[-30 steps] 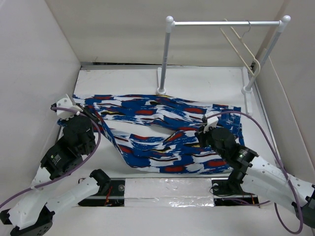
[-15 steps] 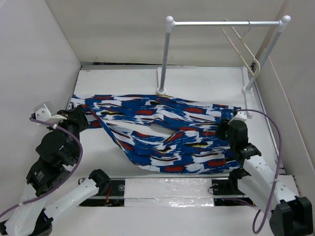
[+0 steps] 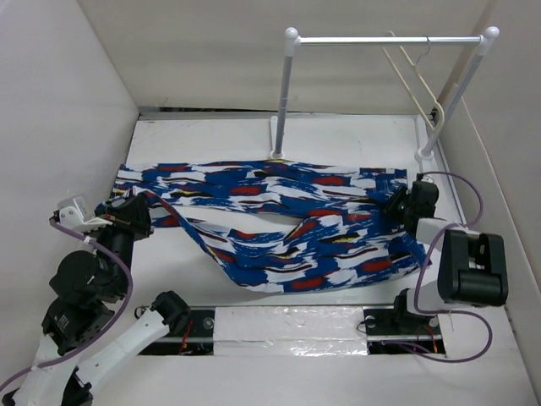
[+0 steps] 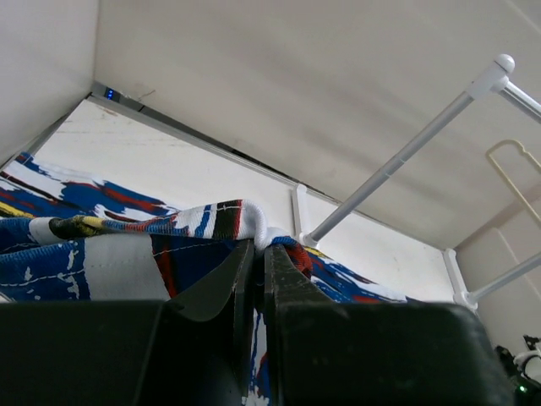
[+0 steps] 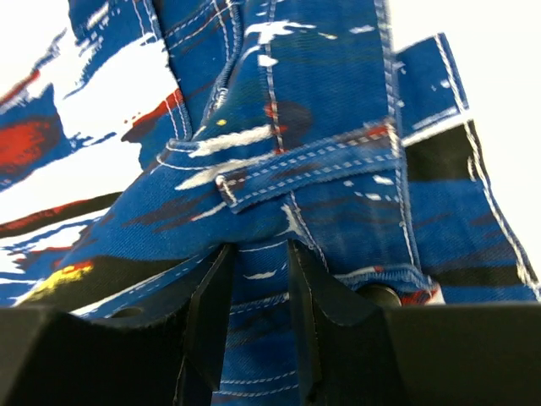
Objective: Place the trousers on the hanger
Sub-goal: Flatten out the trousers at the center of the board, then fold the trousers at the center of the board.
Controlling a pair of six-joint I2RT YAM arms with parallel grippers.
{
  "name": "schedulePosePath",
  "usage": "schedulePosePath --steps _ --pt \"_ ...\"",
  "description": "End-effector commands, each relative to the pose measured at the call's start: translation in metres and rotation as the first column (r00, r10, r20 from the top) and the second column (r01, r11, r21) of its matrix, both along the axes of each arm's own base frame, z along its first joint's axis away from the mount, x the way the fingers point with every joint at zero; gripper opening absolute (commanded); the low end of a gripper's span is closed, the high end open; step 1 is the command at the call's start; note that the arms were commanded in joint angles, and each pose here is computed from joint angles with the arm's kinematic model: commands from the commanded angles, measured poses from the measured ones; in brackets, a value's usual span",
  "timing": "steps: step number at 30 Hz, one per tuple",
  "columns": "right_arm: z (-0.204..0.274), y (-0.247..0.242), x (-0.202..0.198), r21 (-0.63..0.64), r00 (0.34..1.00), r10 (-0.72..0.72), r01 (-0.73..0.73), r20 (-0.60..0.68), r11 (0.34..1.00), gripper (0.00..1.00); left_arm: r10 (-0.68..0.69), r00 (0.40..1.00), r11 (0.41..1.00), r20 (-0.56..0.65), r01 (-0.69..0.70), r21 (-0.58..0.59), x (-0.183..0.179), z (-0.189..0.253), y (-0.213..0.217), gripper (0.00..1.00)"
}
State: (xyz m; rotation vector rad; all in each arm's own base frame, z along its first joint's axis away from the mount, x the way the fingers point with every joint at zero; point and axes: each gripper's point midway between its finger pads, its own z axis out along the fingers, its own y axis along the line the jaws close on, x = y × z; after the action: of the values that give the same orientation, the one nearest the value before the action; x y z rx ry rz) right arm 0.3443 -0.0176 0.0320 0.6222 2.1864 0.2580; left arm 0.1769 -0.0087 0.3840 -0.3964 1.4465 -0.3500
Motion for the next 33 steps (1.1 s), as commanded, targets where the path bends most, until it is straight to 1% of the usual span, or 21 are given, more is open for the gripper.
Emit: schedulePosePath --steps 1,2,4,5,6,7,10,11,12,13,14,16,17,19,20,21,23,25,26,28,33 --pt "0.035 0.005 0.043 0.051 0.988 0.053 -0.061 0.148 0.997 0.38 -0.019 0.999 0.999 0.045 0.020 -0.027 -0.004 0.006 0.000 0.00" --pt "0.026 0.002 0.047 0.062 0.991 0.053 -0.060 0.121 0.996 0.38 -0.020 0.999 0.999 0.044 0.021 -0.029 -0.005 0.003 0.001 0.00" --pt "0.033 0.000 0.066 0.070 0.987 0.064 -0.075 0.146 0.995 0.38 -0.016 0.999 0.999 0.039 0.018 -0.037 -0.005 -0.003 0.002 0.00" --pt "0.039 0.006 0.074 0.092 0.976 0.115 -0.133 0.184 0.987 0.37 -0.015 0.999 0.999 0.037 0.016 -0.039 -0.006 -0.005 0.002 0.00" --pt "0.030 0.012 0.078 0.115 0.974 0.147 -0.168 0.170 0.979 0.37 -0.012 0.999 0.999 0.035 0.014 -0.042 -0.006 -0.009 0.003 0.00" --pt "0.037 0.014 0.085 0.118 0.967 0.168 -0.192 0.190 0.974 0.38 -0.010 0.999 0.999 0.035 0.011 -0.047 -0.006 -0.010 0.003 0.00" --pt "0.058 0.014 0.076 0.084 0.949 0.183 -0.210 0.257 0.974 0.51 -0.013 0.999 0.999 0.031 0.015 -0.050 -0.007 -0.015 0.003 0.00" --pt "0.059 0.009 0.069 0.050 0.954 0.171 -0.189 0.247 0.981 0.56 -0.015 0.999 0.998 0.033 0.017 -0.054 -0.007 -0.016 0.003 0.00" --pt "0.063 0.003 0.062 0.028 0.957 0.153 -0.165 0.246 0.986 0.64 -0.018 0.999 0.998 0.033 0.020 -0.052 -0.006 -0.019 0.002 0.00" --pt "0.084 -0.003 0.055 -0.007 0.947 0.138 -0.142 0.291 0.990 0.68 -0.024 0.999 0.998 0.036 0.026 -0.054 -0.005 -0.020 0.000 0.00" --pt "0.071 -0.010 0.037 -0.018 0.963 0.100 -0.098 0.250 0.995 0.71 -0.028 0.999 0.998 0.036 0.030 -0.051 -0.004 -0.021 -0.002 0.00" --pt "0.084 -0.027 0.017 -0.047 0.959 0.029 -0.016 0.282 0.999 0.72 -0.052 0.998 0.997 0.047 0.055 -0.052 -0.002 -0.022 -0.008 0.00" --pt "0.062 -0.037 -0.004 -0.040 0.974 -0.052 0.063 0.220 0.997 0.71 -0.060 0.997 0.997 0.047 0.063 -0.053 -0.002 -0.022 -0.010 0.00" --pt "0.051 -0.059 -0.030 -0.043 0.966 -0.183 0.194 0.183 0.980 0.61 -0.081 0.995 0.995 0.056 0.085 -0.061 -0.005 -0.019 -0.012 0.00" --pt "0.036 -0.067 -0.054 -0.031 0.948 -0.282 0.289 0.147 0.957 0.52 -0.087 0.994 0.994 0.061 0.091 -0.061 -0.004 -0.020 -0.014 0.00" --pt "0.030 -0.073 -0.066 -0.025 0.930 -0.344 0.350 0.132 0.937 0.48 -0.095 0.993 0.994 0.068 0.099 -0.053 -0.006 -0.021 -0.014 0.00" --pt "0.023 -0.075 -0.083 0.003 0.911 -0.394 0.396 0.121 0.918 0.46 -0.101 0.992 0.993 0.070 0.105 -0.055 -0.007 -0.023 -0.014 0.00" --pt "0.040 -0.082 -0.092 0.000 0.880 -0.440 0.447 0.179 0.894 0.47 -0.106 0.991 0.992 0.081 0.112 -0.062 -0.010 -0.024 -0.012 0.00" --pt "0.035 -0.086 -0.104 -0.026 0.865 -0.481 0.489 0.141 0.872 0.50 -0.106 0.991 0.991 0.087 0.112 -0.067 -0.011 -0.023 -0.011 0.00" --pt "0.049 -0.092 -0.109 -0.030 0.843 -0.509 0.521 0.172 0.853 0.58 -0.100 0.990 0.991 0.102 0.109 -0.079 -0.014 -0.021 -0.007 0.00" --pt "0.038 -0.099 -0.122 -0.060 0.841 -0.534 0.540 0.088 0.840 0.67 -0.086 0.988 0.989 0.128 0.100 -0.108 -0.021 -0.017 0.001 0.00"
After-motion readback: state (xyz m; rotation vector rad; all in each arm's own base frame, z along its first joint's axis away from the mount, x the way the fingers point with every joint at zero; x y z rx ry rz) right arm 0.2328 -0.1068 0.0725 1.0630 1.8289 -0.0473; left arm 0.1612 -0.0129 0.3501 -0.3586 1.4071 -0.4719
